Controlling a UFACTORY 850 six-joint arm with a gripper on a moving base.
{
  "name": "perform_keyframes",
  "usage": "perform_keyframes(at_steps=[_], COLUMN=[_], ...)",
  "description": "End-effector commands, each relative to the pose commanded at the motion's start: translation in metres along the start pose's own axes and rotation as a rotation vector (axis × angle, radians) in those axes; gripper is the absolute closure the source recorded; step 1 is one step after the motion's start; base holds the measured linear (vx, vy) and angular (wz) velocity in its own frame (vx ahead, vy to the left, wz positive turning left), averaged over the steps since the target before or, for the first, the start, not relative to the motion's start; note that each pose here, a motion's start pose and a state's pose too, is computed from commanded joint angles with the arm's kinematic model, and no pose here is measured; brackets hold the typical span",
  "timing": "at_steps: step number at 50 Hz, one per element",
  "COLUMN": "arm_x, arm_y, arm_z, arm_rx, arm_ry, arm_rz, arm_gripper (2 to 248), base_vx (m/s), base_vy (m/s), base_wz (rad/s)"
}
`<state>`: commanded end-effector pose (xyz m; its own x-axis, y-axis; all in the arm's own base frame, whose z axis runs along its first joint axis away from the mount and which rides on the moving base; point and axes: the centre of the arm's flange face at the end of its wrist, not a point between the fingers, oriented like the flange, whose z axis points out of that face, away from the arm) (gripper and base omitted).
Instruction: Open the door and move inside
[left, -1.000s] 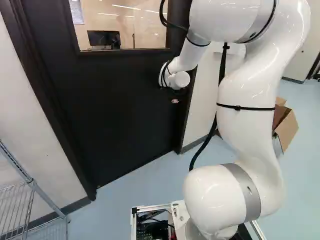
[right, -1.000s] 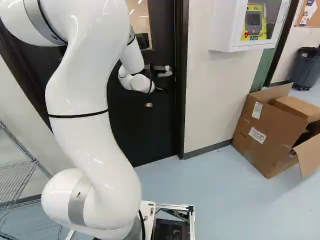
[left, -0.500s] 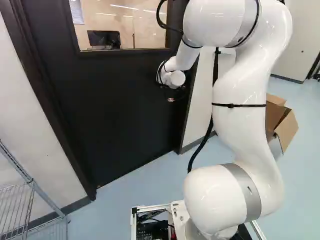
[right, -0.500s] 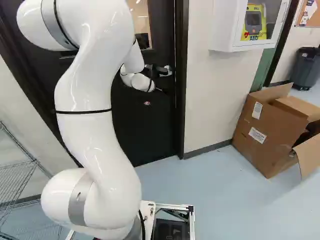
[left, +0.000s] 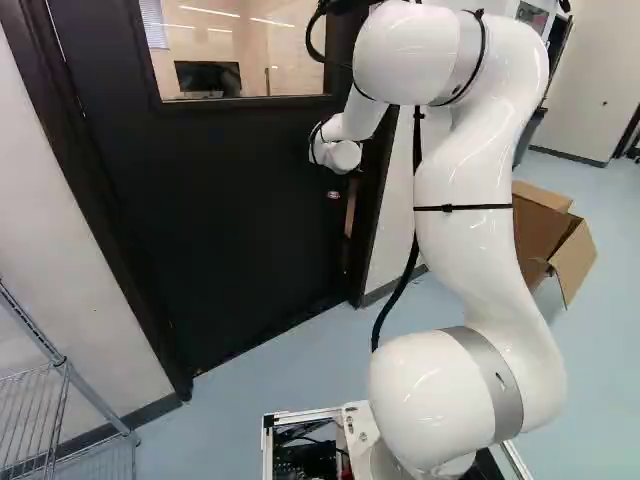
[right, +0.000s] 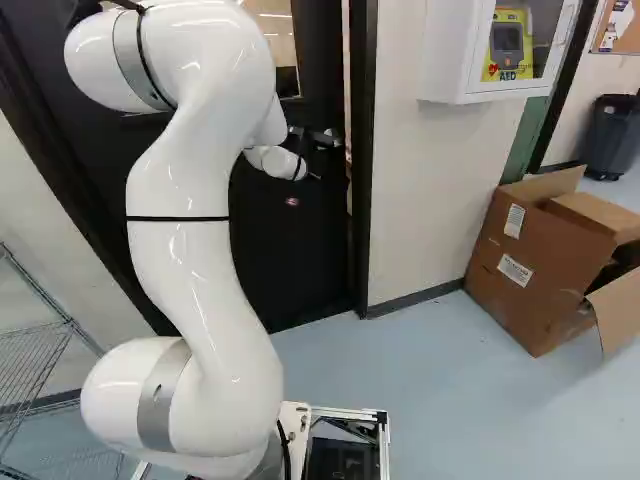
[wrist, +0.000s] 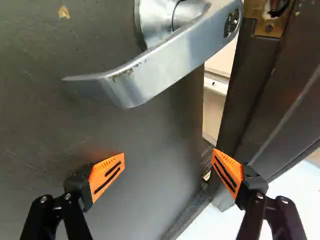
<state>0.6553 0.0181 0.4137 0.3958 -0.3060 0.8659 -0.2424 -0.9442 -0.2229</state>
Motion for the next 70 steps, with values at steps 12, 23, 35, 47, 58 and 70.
perform_keyframes(at_steps=[12,23,35,47,58,70], arm_x=[0.001,0.0,-0.003,-0.01,-0.017,-0.025], arm_y=[-0.015,-0.032,-0.053,-0.074,-0.094,-0.116], arm_z=[0.015,0.027,0.035,0.034,0.031,0.028], arm_rx=[0.019,0.041,0.069,0.118,0.173,0.238], arm_ry=[0.008,0.015,0.019,0.017,0.01,0.0], arm_rz=[-0.005,-0.012,-0.025,-0.082,-0.159,-0.253], arm_gripper=[3,3,3,3,3,3], base_vx=[0.0,0.0,0.0,0.0,0.0,0.0], base_vy=[0.0,0.0,0.0,0.0,0.0,0.0], base_wz=[0.0,0.0,0.0,0.0,0.0,0.0])
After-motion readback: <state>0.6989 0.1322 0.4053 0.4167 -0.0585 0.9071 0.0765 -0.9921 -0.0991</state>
